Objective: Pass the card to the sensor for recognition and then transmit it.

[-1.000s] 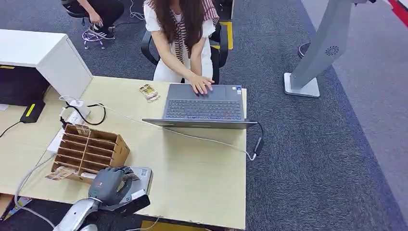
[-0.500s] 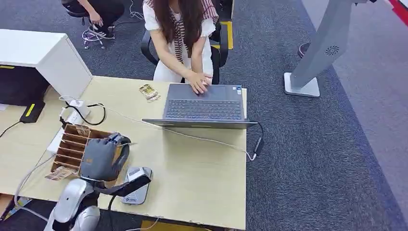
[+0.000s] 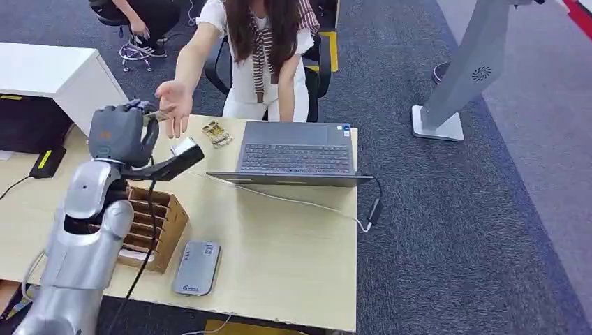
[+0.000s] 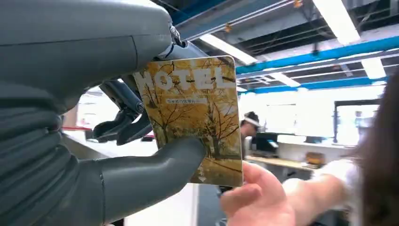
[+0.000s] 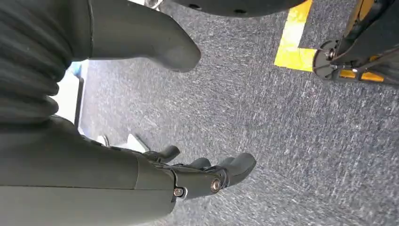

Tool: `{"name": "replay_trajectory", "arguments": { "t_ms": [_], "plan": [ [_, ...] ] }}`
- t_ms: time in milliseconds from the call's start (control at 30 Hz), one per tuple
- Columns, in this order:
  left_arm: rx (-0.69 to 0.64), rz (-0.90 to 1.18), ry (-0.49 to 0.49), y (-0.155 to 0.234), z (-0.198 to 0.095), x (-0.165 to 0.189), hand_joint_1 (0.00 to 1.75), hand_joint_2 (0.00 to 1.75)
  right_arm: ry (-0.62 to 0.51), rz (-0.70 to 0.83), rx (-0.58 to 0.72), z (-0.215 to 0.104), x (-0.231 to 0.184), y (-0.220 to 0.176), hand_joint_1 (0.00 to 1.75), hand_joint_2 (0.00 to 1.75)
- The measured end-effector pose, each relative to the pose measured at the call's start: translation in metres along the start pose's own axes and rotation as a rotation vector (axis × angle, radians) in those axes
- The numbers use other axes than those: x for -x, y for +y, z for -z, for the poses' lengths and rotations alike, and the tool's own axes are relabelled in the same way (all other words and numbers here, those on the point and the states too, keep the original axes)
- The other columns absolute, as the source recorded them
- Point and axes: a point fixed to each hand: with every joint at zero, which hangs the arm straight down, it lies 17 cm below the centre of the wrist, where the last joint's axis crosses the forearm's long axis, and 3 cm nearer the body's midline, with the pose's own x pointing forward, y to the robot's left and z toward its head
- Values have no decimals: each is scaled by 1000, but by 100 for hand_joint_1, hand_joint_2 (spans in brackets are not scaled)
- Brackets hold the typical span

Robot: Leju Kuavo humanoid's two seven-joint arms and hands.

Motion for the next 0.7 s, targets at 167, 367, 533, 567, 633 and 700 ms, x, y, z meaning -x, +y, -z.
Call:
{"name": "replay_trajectory", "arguments": {
  "t_ms": [167,367,533,567,633,700],
  "plan": [
    [23,13,41,-6,26,21,175,175,-8,-5,1,0,-2,0,0,175],
    [43,10,55,-12,35,25,175,175,-8,-2,3,0,-2,-1,0,175],
    [45,3,57,-16,35,23,0,175,-5,-3,0,0,-2,0,0,175],
    [39,1,57,-15,35,22,0,175,-5,-3,0,0,-2,0,0,175],
    [27,-7,58,-14,35,21,0,175,-5,-3,1,0,-2,0,0,175],
    [13,-16,56,-12,35,19,0,175,-5,-2,2,0,-2,0,0,175]
  ]
}}
